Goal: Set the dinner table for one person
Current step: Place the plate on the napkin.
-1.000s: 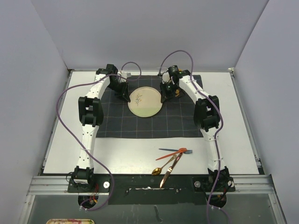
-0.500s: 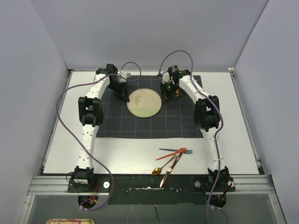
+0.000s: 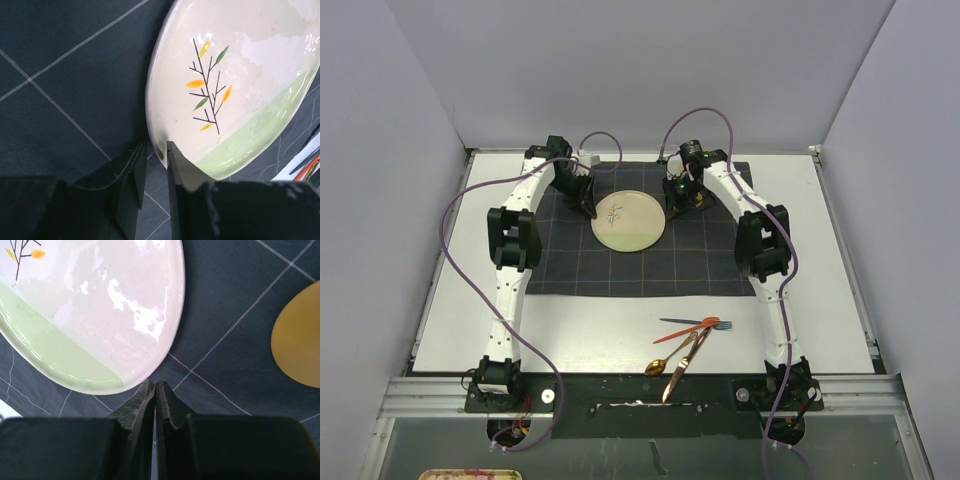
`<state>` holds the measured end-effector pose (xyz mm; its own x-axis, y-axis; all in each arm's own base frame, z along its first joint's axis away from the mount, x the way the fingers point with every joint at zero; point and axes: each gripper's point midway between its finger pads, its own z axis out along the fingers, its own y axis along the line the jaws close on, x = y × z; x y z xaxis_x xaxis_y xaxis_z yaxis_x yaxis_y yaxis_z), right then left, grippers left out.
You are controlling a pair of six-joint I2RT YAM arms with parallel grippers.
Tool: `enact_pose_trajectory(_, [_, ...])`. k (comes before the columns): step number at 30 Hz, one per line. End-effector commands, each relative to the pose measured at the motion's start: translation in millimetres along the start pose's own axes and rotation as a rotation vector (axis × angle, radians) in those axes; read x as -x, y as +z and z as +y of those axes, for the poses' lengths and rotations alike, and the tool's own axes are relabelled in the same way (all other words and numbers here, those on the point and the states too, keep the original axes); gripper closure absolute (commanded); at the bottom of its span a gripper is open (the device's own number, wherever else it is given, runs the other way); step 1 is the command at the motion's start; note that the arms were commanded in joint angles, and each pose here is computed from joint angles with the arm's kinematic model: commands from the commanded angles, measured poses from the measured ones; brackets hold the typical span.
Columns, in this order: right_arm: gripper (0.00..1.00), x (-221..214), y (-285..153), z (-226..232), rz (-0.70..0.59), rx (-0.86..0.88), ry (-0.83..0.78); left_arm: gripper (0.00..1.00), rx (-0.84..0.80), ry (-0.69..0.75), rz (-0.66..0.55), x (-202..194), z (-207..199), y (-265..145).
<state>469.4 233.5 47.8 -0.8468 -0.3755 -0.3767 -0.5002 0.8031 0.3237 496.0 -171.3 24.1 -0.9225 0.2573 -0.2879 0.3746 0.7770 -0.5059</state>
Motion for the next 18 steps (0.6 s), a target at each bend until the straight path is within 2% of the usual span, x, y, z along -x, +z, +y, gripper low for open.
enact_pose_trajectory(1, [0.96, 21, -15, 7, -0.064, -0.006, -0.048, 0.75, 0.011, 0.05, -0.038, 12, -2, -10])
enact_pose_trajectory(6, [0.96, 27, -23, 12, -0.083, -0.015, -0.065, 0.6, 0.017, 0.07, -0.055, 17, -11, -22])
enact_pose_trajectory(12, [0.95, 36, -39, 17, -0.109, -0.034, -0.085, 0.58, 0.046, 0.09, -0.07, 19, -17, -42])
enact_pose_trajectory(18, [0.93, 49, -69, 23, -0.168, -0.072, -0.123, 0.58, 0.101, 0.14, -0.122, 28, -28, -81])
